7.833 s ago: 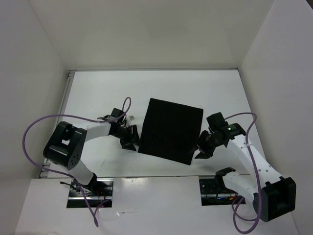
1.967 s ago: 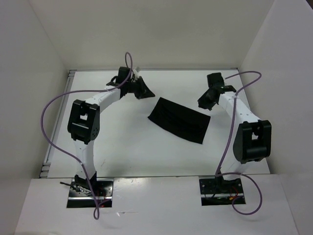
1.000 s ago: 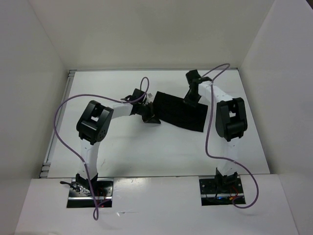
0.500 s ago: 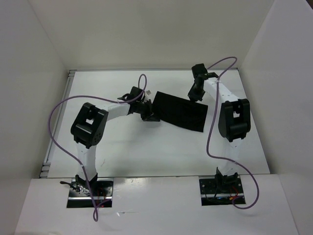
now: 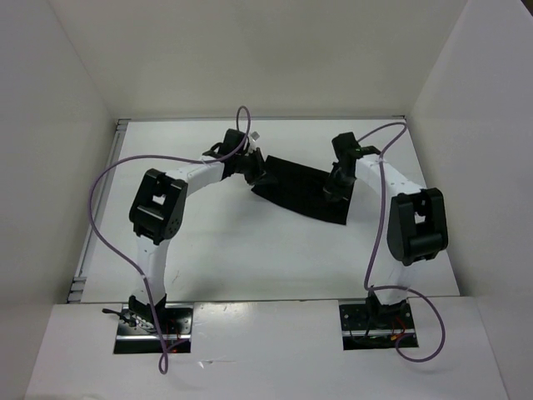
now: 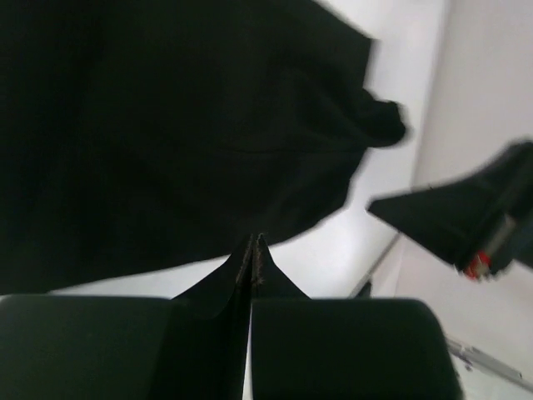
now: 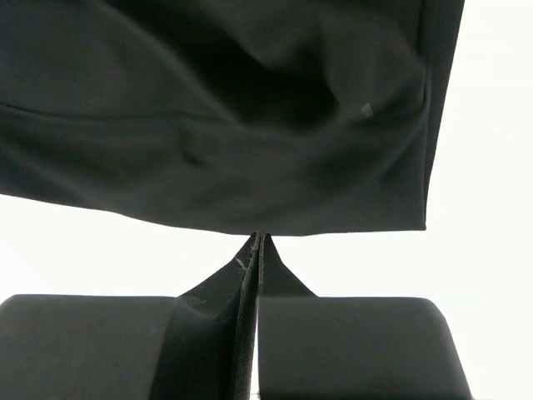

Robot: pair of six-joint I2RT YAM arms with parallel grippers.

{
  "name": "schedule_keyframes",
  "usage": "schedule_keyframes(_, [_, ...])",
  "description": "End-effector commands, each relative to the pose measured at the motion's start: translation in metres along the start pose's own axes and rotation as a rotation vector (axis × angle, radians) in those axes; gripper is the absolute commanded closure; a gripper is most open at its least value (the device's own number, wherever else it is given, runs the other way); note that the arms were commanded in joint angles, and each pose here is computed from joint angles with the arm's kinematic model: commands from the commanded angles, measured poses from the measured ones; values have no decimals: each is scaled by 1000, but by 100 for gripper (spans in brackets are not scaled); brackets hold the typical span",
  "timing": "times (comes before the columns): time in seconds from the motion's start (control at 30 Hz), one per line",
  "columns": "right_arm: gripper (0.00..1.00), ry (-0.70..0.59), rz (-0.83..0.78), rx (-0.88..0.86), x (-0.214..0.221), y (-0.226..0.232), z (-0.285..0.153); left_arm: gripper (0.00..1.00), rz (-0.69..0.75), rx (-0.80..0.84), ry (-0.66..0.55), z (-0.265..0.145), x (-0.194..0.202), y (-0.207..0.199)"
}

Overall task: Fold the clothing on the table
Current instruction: Fold the skirt

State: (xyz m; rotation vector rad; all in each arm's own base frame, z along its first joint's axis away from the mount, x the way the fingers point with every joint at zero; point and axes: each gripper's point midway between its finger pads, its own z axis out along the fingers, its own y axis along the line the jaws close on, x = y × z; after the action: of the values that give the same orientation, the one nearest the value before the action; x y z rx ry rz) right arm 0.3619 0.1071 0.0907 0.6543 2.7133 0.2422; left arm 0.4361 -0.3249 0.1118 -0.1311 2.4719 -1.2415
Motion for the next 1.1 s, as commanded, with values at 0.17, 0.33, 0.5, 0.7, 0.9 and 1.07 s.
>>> schedule_keyframes(0.17, [100,31,-21,19,5,3,20,100,-84,-164,-37,17,0,64])
schedule_keyframes(0.33, [100,7,-24,64,-24,4,34,100,-111,-228,0,15,29,95])
schedule_keyframes(0.5, [100,-16,7,65,-50,1,42,100,-120,-248,5,8,42,105])
schedule_keyframes(0.7, [100,-50,37,96,-82,-12,55,100,-125,-262,6,7,43,108])
schedule_keyframes(0.9, [100,-141,94,66,-145,-21,76,100,-129,-279,24,1,52,111])
schedule_keyframes(1.07, [92,-235,44,-27,-182,-3,34,100,-127,-277,22,-11,59,107])
